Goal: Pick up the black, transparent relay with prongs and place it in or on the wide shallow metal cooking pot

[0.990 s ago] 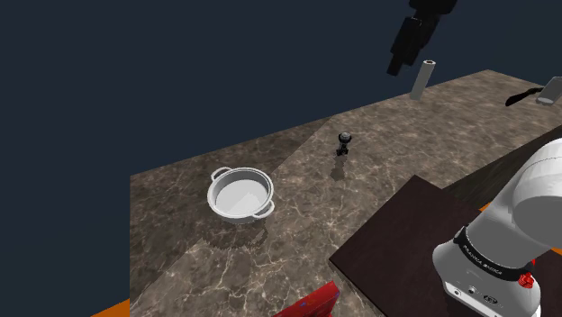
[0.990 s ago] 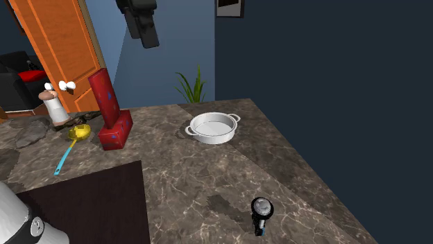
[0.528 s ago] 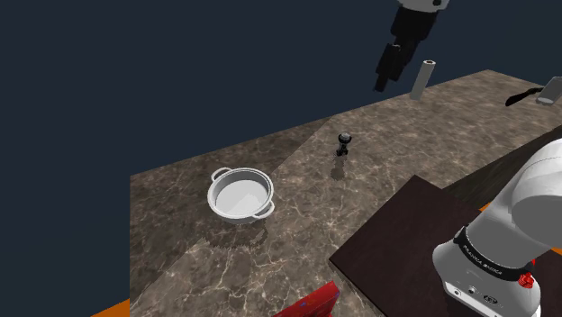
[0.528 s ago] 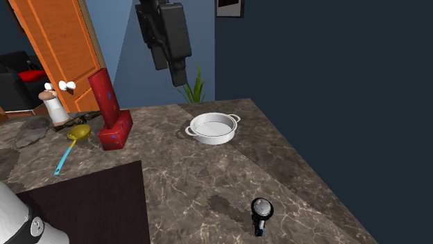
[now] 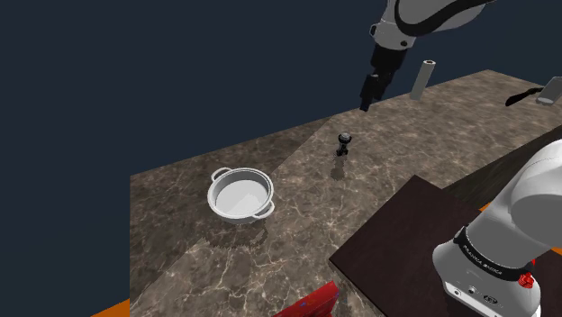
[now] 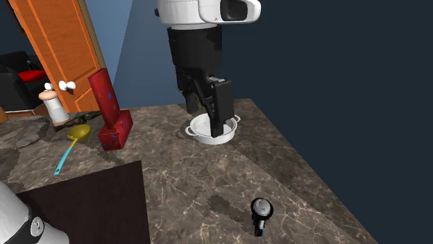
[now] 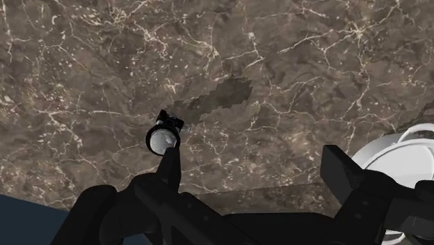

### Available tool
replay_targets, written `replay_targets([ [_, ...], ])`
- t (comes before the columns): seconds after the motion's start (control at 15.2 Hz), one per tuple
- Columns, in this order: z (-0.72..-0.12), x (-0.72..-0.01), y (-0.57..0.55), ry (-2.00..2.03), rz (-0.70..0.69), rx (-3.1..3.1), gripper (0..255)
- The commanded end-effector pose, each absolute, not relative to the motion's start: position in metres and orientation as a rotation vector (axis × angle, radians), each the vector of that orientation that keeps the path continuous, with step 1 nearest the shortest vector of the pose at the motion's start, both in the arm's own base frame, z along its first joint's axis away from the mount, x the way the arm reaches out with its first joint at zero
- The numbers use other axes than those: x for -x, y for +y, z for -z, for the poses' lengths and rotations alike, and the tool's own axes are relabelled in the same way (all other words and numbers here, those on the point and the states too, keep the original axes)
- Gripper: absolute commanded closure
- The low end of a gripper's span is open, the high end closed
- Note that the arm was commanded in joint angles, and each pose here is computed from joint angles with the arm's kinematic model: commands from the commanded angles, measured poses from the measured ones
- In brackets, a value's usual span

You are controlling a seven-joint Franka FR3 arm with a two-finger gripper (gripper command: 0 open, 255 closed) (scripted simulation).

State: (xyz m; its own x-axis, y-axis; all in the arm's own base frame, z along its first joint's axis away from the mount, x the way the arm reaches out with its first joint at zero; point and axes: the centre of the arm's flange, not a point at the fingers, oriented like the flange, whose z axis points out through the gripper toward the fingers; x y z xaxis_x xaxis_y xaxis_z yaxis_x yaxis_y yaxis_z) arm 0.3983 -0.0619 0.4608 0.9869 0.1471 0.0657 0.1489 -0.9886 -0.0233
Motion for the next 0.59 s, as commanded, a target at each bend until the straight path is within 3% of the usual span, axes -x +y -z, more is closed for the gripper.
replay_targets([
  [0.0,-0.438,-0.413,-0.073,-0.239,0.090,3.107,0],
  [0.53,-0.351,-0.462,-0.111,-0.267,0.045,3.119,0],
])
